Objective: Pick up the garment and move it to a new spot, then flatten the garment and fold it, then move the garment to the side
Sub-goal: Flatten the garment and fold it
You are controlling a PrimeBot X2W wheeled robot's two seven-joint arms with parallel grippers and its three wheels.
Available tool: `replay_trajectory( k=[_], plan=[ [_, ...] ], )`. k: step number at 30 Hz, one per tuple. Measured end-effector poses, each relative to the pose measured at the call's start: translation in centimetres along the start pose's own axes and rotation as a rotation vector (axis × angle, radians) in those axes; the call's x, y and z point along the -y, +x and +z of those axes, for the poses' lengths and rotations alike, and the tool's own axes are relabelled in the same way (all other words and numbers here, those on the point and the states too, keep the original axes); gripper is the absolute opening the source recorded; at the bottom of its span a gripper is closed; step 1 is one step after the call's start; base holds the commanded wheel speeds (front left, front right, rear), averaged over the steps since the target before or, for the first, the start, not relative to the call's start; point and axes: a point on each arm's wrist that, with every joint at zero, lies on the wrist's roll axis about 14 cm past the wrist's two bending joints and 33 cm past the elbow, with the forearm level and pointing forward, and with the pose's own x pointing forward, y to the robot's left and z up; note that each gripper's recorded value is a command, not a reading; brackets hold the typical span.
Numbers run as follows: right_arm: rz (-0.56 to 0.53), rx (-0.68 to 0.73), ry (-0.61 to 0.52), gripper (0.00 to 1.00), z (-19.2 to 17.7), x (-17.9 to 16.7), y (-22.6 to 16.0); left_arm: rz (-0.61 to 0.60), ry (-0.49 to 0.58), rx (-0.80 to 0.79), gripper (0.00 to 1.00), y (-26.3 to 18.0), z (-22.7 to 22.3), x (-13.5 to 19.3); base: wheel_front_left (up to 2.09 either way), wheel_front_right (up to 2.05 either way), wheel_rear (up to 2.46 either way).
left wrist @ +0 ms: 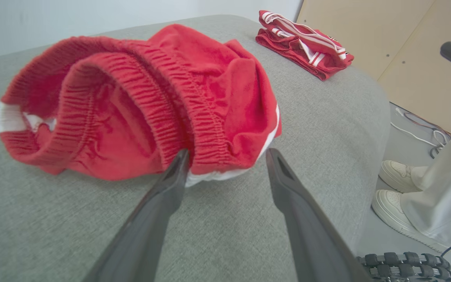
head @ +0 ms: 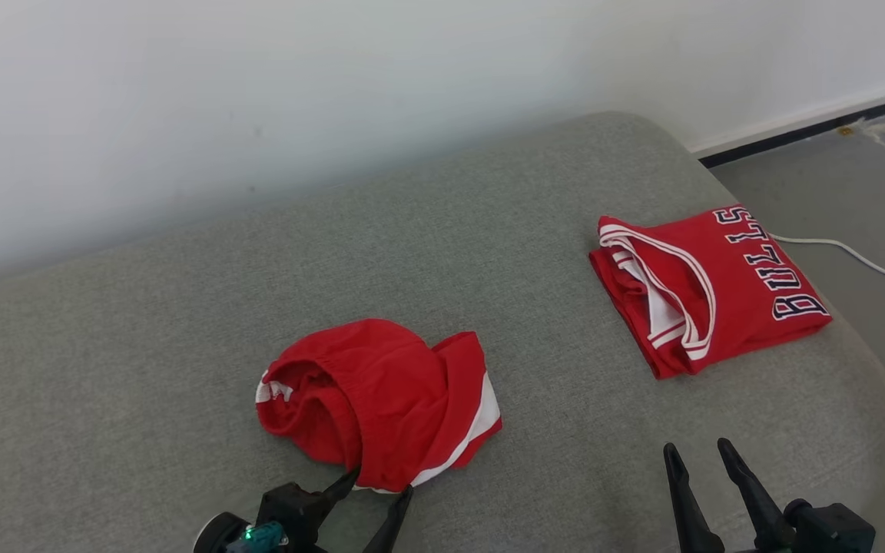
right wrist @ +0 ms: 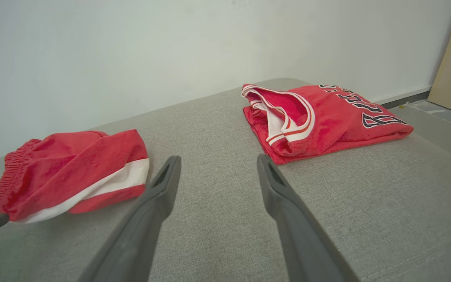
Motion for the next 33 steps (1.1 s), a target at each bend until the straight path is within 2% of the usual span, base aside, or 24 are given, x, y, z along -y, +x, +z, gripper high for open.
replay_trajectory(
  k=[7, 8, 9, 10, 14, 19, 23, 28, 33],
  plan=[
    [-0.03, -0.01, 0.004, 1.0, -0.3, 0.7, -0.3, -0.041, -0.001, -0.02, 1.0, 1.0, -0.6, 0.6, 0.0, 0.0, 0.0],
    [-0.033, -0.009, 0.004, 1.0, -0.3, 0.7, -0.3, -0.049, 0.0, -0.022, 0.66, 1.1, -0.7, 0.8, 0.0, 0.0, 0.0],
    [-0.035, -0.01, 0.005, 1.0, -0.4, 0.7, -0.3, -0.053, 0.002, -0.02, 0.25, 1.2, -0.7, 0.8, 0.0, 0.0, 0.0],
    [-0.036, -0.009, 0.005, 1.0, -0.4, 0.8, -0.3, -0.056, 0.006, -0.017, 0.0, 1.3, -0.5, 0.8, 0.0, 0.0, 0.0],
    [-0.033, -0.009, 0.009, 1.0, -0.4, 0.6, 0.0, -0.057, 0.004, 0.001, 0.0, 1.5, -0.1, 0.8, 0.0, 0.0, 0.0],
    [-0.023, -0.001, 0.01, 1.0, -0.2, 0.4, 0.4, -0.082, -0.016, 0.113, 0.0, 2.5, 3.6, 1.8, 0.0, 0.0, 0.0],
    [-0.007, 0.003, 0.012, 1.0, -0.2, 0.0, 0.6, -0.137, 0.008, 0.25, 0.0, 3.6, 9.0, 3.5, 0.0, 0.0, 0.0],
    [0.013, 0.007, 0.016, 1.0, -0.1, -0.6, 0.8, -0.243, 0.045, 0.421, 0.0, 4.2, 16.5, 7.1, 0.0, 0.0, 0.0],
    [0.023, 0.007, 0.019, 1.0, -0.2, -0.9, 0.9, -0.348, 0.011, 0.583, 0.0, 3.7, 23.5, 10.5, 0.0, 0.0, 0.0]
  ],
)
